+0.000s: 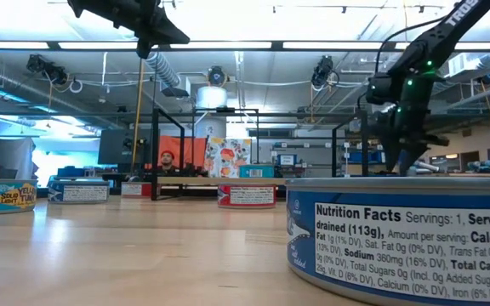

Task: Stack canned seafood by type on shelf
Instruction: Adjust the red tuna can, then adjust the shelf

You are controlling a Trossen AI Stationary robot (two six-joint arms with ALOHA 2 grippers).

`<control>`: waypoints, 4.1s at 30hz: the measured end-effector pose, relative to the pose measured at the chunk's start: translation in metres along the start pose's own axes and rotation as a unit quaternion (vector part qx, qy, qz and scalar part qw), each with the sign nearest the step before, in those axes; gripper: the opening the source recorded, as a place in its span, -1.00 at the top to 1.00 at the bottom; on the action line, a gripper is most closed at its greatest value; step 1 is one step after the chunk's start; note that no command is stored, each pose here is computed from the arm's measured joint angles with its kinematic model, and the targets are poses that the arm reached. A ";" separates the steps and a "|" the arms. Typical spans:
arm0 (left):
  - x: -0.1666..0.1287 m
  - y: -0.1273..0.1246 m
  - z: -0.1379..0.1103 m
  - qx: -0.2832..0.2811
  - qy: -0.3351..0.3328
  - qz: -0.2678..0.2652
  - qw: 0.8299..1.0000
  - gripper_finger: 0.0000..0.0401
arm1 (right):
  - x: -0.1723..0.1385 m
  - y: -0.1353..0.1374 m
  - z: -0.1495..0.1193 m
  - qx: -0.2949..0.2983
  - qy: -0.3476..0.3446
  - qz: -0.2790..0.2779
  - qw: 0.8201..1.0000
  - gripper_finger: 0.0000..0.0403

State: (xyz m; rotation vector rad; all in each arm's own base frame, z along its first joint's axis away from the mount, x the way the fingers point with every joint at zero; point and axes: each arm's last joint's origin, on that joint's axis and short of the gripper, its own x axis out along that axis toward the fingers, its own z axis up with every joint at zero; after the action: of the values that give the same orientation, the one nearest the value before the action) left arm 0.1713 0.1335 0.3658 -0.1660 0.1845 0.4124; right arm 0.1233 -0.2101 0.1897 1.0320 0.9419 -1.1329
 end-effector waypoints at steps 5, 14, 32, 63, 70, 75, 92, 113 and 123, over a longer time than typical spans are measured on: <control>0.000 0.000 0.000 0.000 0.000 0.000 1.000 1.00 | 0.005 0.001 0.002 0.110 -0.003 0.001 0.994 0.23; 0.000 0.000 0.000 0.001 0.000 0.000 1.000 1.00 | 0.001 -0.004 0.014 0.244 -0.041 0.031 0.968 0.20; 0.000 0.000 0.000 0.019 0.000 0.000 1.000 1.00 | 0.012 0.009 -0.004 0.117 -0.015 -0.064 0.991 0.40; 0.000 0.000 -0.001 0.003 0.004 0.000 1.000 1.00 | 0.013 0.006 -0.039 0.047 0.205 -0.085 0.974 0.96; 0.000 0.000 -0.002 0.002 0.008 0.000 1.000 1.00 | 0.012 0.022 -0.049 0.010 0.238 -0.030 0.971 0.97; 0.000 0.000 -0.004 -0.001 0.021 0.001 1.000 1.00 | 0.011 0.037 -0.061 -0.028 0.258 -0.013 0.966 0.97; 0.000 0.000 -0.005 0.008 0.028 0.001 1.000 1.00 | -0.004 0.069 -0.103 -0.219 0.274 0.002 0.936 0.98; -0.001 0.001 -0.015 -0.009 0.075 0.003 0.997 1.00 | -0.105 0.121 -0.143 -0.325 -0.090 0.304 0.891 0.99; -0.017 0.007 -0.048 -0.004 0.271 0.093 0.958 1.00 | -0.080 0.132 -0.123 -0.247 -0.137 0.237 0.929 0.99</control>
State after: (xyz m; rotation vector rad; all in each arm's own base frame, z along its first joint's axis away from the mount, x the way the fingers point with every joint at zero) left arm 0.1458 0.1237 0.3222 -0.2701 0.7430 0.5484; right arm 0.2308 -0.0574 0.2546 0.6157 0.6533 -0.5679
